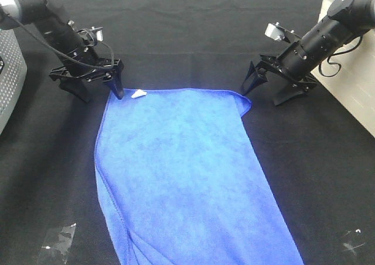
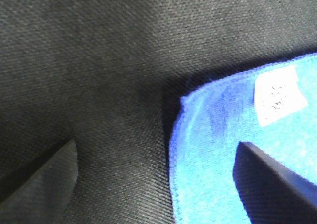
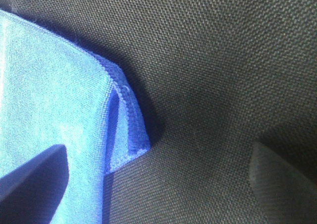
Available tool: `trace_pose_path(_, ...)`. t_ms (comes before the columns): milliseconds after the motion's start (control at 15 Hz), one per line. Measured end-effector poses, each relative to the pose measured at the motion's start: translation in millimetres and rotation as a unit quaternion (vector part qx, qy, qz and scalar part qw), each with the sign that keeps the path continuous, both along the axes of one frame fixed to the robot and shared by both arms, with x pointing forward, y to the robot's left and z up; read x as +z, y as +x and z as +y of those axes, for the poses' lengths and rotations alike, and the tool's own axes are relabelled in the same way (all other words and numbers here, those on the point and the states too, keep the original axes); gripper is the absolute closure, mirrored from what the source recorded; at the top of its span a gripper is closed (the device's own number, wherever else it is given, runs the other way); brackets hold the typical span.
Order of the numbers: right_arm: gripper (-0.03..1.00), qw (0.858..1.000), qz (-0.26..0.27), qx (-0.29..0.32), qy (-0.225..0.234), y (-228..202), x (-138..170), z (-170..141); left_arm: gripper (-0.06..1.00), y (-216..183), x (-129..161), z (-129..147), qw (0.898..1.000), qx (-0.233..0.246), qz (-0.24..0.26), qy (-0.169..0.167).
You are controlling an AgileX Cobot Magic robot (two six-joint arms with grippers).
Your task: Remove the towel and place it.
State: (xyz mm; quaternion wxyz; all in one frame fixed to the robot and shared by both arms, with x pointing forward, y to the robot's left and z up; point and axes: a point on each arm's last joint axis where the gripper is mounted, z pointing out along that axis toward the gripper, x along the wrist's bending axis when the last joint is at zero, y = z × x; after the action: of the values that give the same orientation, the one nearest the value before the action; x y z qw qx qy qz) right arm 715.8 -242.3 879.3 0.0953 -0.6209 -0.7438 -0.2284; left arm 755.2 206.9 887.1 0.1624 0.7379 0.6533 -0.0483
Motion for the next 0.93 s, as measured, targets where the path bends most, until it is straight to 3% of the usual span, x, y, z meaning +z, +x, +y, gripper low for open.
trace_pose_path(333, 0.03, 1.000, 0.006, -0.006, 0.015, 0, -3, 4, 0.19, -2, -3, -22, 1.000, -0.019, -0.005, -0.001)
trace_pose_path(733, 0.07, 0.999, -0.001, 0.050, 0.017, -9, -3, 63, 0.20, -5, -5, -50, 0.999, -0.022, -0.013, -0.040)
trace_pose_path(933, 0.12, 0.998, -0.013, 0.058, 0.014, -10, -5, 78, 0.20, -6, -5, -59, 0.999, -0.028, -0.014, -0.044)
